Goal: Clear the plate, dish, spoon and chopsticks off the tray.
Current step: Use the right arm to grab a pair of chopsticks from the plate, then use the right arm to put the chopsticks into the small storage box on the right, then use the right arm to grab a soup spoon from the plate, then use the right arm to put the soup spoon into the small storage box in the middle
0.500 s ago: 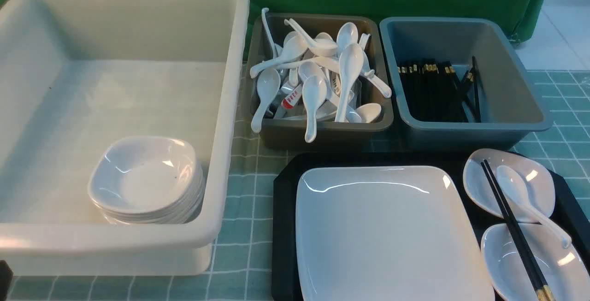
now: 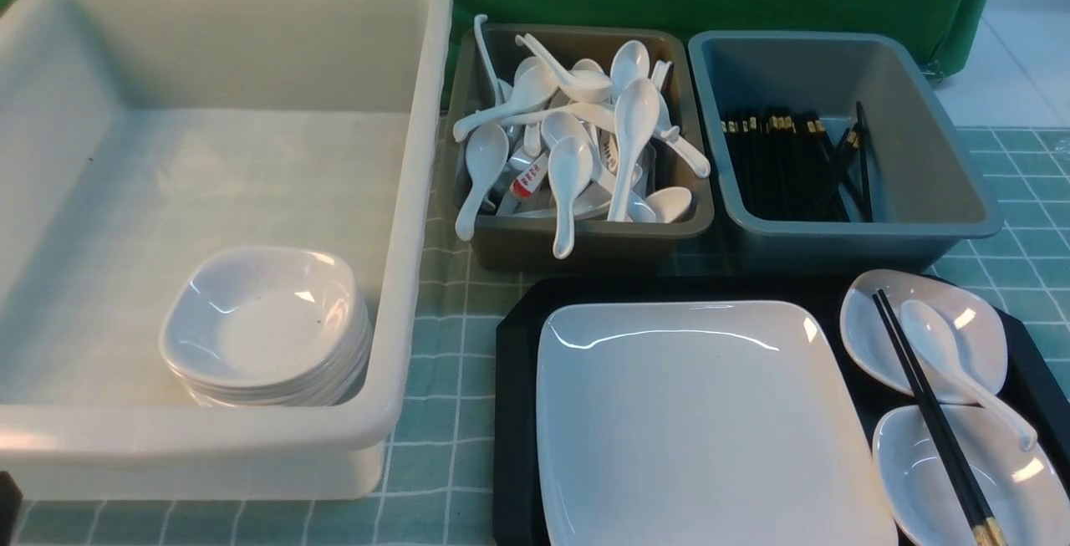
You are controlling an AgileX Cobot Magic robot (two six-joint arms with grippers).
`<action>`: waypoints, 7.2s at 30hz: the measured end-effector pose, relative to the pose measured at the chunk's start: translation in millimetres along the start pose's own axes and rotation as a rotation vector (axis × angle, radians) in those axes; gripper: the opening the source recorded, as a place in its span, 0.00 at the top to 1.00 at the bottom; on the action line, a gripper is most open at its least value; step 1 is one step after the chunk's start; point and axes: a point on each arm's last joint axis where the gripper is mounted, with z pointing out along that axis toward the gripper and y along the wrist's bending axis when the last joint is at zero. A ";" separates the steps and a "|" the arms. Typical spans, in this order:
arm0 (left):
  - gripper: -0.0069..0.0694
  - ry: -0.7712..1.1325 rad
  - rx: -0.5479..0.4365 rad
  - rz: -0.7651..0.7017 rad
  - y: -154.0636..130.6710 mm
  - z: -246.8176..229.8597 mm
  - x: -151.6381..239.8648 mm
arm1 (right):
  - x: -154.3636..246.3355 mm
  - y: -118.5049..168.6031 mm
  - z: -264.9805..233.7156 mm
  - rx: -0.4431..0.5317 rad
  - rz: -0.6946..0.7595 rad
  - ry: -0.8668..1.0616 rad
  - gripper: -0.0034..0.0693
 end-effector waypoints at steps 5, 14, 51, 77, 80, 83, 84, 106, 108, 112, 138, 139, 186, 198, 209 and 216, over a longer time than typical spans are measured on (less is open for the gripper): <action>0.89 -0.197 -0.003 -0.459 -0.8 -1.4 -16.3 | 0.0 0.0 0.0 0.000 0.000 0.000 0.62; 0.89 -0.323 0.046 -0.681 -1.1 -9.5 -42.6 | 0.0 0.0 0.0 0.000 0.000 0.000 0.62; 0.89 0.380 0.709 0.183 -103.8 63.0 -142.6 | -124.5 16.8 3.7 -0.146 0.160 0.357 0.71; 0.89 0.191 0.862 0.270 -96.7 -1.5 -160.8 | -82.8 5.6 190.0 -0.075 -0.149 1.145 0.35; 0.89 0.191 0.862 0.270 -96.7 -1.5 -160.8 | -78.1 3.3 195.0 -0.088 -0.122 1.150 0.35; 0.89 0.190 0.861 0.270 -96.7 -1.4 -160.9 | -75.6 4.0 199.1 -0.099 -0.105 1.139 0.34; 0.89 0.190 0.861 0.270 -96.7 -1.4 -160.9 | -74.2 3.6 200.5 -0.100 -0.098 1.141 0.34; 0.89 0.182 0.851 0.272 -96.5 -0.8 -161.6 | -113.1 6.1 176.6 -0.208 -0.195 1.159 0.76; 0.89 0.150 0.831 0.271 -95.5 1.2 -164.2 | -141.0 14.8 169.7 -0.237 -0.193 1.016 0.76; 0.89 0.085 0.773 0.263 -92.9 5.6 -170.1 | -188.1 15.1 187.4 -0.215 -0.133 0.733 0.76; 0.89 0.088 0.732 0.357 -89.2 8.2 -167.3 | -236.0 -14.9 345.2 -0.132 0.102 0.701 0.33; 0.89 0.090 0.732 0.361 -89.1 8.1 -167.0 | -244.3 -12.8 333.8 -0.139 0.076 0.710 0.37; 0.89 0.109 0.808 0.347 -93.8 3.2 -165.1 | -92.4 -37.6 300.1 -0.043 -0.141 1.188 0.46; 0.89 0.116 0.821 0.354 -94.4 2.3 -164.2 | -122.8 -34.1 279.4 -0.038 -0.152 1.134 0.46; 0.89 0.106 0.830 0.353 -95.1 1.8 -164.9 | -189.6 -24.6 214.5 -0.036 -0.152 0.995 0.46; 0.89 0.106 0.830 0.353 -95.1 1.8 -164.9 | -203.2 -17.8 201.5 -0.073 -0.104 0.926 0.46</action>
